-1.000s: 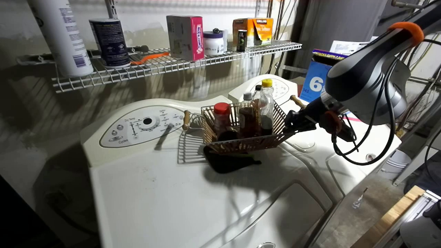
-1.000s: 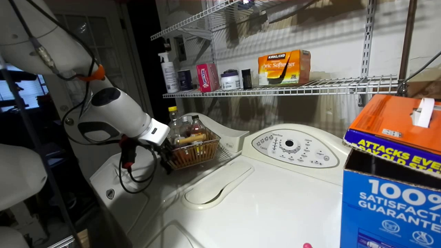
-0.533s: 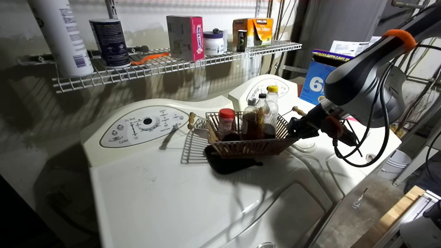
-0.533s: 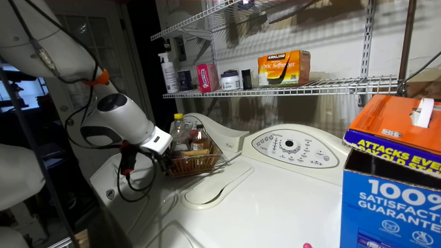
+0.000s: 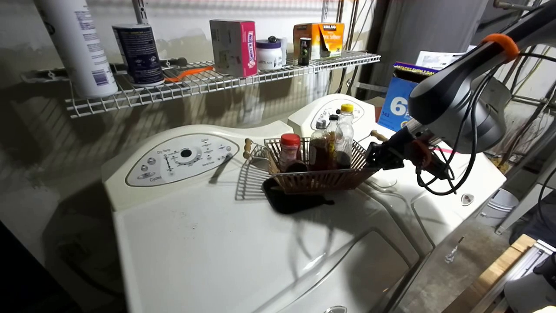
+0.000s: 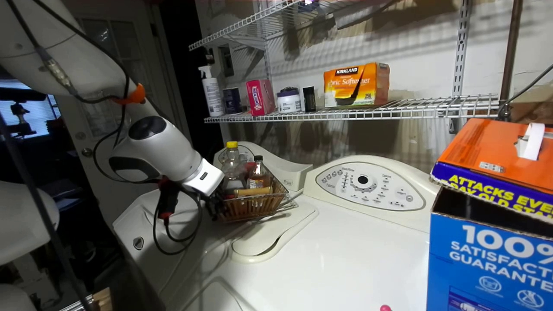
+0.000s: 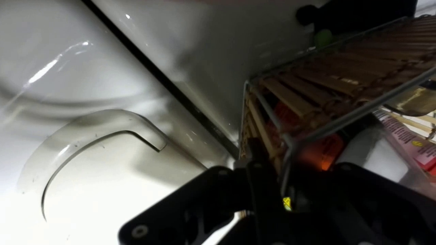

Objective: Move the basket to the washing machine on the right.

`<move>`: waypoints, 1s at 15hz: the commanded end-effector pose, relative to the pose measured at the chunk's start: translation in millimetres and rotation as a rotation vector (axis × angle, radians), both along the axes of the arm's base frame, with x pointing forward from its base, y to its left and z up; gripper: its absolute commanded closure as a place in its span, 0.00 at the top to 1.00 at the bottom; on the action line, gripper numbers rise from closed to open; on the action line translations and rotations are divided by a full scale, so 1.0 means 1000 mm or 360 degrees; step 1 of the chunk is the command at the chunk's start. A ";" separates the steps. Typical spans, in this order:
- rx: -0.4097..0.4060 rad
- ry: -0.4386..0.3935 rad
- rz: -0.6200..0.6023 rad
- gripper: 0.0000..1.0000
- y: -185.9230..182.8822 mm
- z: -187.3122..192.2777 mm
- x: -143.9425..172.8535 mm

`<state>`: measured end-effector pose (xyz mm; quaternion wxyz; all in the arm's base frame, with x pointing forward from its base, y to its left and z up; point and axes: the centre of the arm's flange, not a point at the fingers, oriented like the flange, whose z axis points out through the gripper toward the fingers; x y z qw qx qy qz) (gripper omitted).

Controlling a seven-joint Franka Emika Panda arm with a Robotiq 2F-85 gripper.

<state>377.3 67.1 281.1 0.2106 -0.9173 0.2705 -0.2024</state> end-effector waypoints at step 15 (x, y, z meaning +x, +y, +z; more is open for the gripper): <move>0.0080 -0.0256 -0.0250 0.02 -0.052 0.049 0.004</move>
